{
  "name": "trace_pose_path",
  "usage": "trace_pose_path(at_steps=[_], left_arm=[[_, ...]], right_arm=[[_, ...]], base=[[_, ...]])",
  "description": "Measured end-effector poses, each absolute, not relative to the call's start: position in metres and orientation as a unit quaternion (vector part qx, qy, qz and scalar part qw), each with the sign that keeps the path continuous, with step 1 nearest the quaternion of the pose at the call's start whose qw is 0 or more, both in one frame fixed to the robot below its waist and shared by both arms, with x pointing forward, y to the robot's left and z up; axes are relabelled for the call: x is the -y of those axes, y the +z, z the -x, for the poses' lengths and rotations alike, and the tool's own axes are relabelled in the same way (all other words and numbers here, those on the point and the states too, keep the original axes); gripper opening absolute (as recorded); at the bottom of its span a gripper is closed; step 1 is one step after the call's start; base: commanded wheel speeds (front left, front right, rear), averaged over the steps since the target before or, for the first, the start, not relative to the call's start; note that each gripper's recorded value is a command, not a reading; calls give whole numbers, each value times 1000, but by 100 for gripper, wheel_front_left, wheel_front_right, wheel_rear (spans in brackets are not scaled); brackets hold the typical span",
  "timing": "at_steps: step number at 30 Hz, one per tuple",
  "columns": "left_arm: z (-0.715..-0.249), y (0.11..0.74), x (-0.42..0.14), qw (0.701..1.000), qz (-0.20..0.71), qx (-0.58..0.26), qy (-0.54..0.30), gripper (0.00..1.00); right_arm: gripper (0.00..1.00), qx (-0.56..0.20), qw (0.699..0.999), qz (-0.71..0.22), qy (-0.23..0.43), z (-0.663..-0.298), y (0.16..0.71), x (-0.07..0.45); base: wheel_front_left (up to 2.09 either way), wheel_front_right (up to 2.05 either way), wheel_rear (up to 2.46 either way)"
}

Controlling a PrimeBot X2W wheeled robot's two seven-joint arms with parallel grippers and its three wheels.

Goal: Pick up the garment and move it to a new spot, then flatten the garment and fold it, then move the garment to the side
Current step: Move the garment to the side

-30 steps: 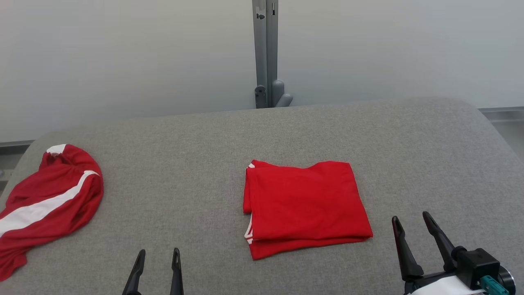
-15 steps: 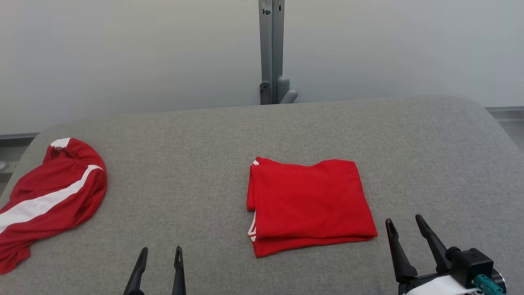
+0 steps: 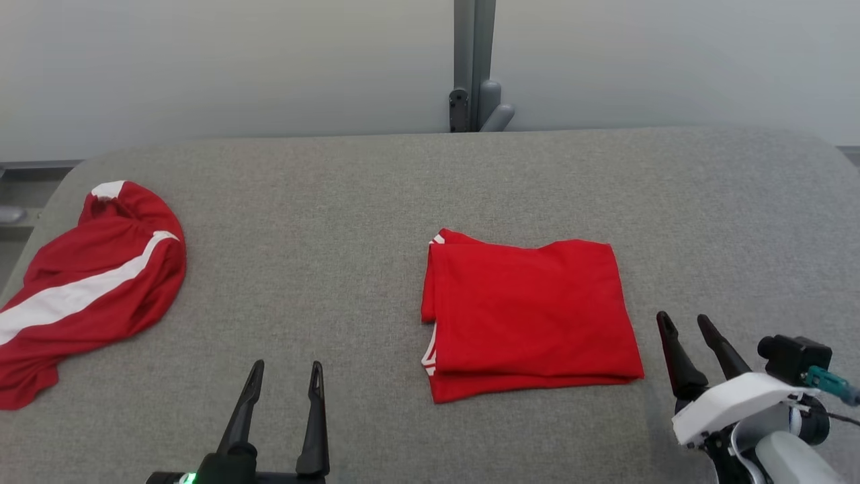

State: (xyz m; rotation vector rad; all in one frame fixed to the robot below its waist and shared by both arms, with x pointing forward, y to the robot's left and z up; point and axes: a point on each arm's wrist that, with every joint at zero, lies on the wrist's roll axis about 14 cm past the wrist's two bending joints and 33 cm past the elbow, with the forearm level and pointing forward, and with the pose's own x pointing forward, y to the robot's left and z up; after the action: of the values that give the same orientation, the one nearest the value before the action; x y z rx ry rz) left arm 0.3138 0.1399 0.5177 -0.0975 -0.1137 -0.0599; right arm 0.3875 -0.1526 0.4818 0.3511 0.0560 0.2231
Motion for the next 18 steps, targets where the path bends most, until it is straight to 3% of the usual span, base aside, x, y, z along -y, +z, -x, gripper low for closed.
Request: trace_pose_path(at_steps=[8, 18], left_arm=[[-327, 508, -138, 997, 55, 38, -32, 100], [-340, 497, -144, 998, 57, 20, -23, 100]], right_arm=[[100, -115, 957, -234, 127, -429, 459, 146], [100, -233, 903, -339, 123, -448, 424, 135]], base=[[0, 0, 0], [0, 0, 0]])
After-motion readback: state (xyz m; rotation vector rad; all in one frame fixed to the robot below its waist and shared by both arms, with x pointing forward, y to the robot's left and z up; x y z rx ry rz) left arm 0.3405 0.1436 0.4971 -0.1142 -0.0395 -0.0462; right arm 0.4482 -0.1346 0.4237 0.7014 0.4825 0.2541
